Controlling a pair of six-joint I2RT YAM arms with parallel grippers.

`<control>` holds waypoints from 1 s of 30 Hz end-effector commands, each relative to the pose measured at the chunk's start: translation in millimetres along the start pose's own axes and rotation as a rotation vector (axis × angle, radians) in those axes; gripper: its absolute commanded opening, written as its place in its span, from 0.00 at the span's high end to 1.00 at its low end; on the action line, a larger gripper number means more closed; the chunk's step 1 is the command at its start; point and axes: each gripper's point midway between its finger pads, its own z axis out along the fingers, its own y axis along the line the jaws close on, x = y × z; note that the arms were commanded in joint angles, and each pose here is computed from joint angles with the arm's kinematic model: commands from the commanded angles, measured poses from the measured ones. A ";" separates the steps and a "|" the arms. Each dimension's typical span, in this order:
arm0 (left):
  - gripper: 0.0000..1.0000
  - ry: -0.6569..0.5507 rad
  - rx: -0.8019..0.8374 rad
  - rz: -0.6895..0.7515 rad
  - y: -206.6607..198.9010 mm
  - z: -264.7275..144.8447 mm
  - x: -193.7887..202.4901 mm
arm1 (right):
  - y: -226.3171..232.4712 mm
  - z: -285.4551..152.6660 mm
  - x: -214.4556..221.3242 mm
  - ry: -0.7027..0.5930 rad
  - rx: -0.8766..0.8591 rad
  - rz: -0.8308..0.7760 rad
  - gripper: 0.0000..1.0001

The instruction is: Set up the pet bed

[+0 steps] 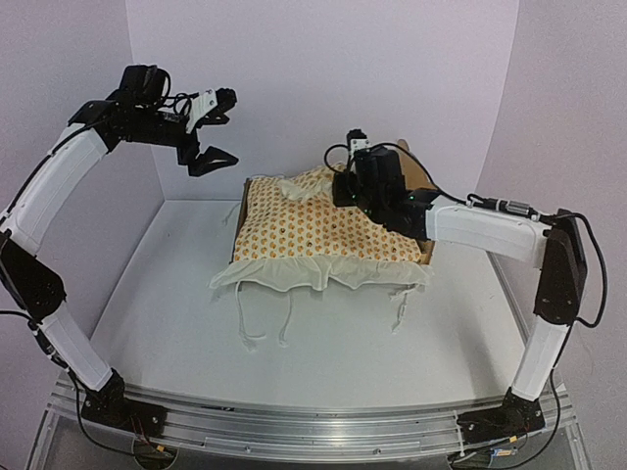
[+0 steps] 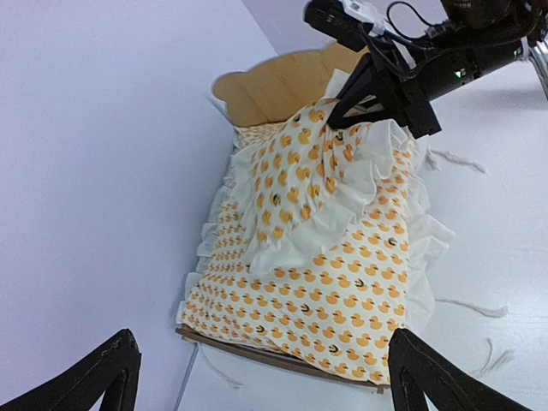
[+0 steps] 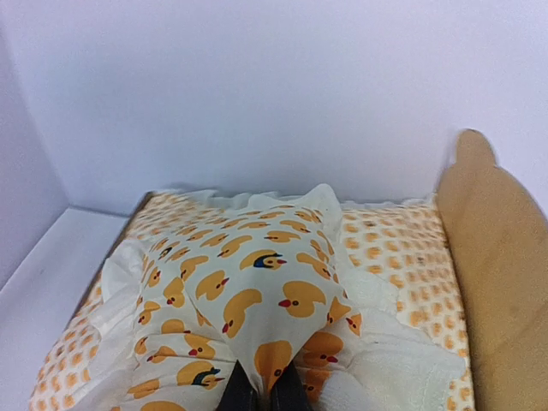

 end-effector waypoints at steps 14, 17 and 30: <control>0.08 0.181 0.079 -0.312 -64.4 20.3 96.4 | -129.9 57.0 15.7 -0.019 0.471 0.234 1.00; 0.08 0.218 0.064 -0.372 -63.4 27.7 109.3 | -144.0 61.5 31.2 0.018 0.510 0.215 1.00; 0.07 0.223 0.089 -0.475 -66.0 42.6 117.3 | -151.3 57.5 80.6 0.165 0.479 0.223 0.87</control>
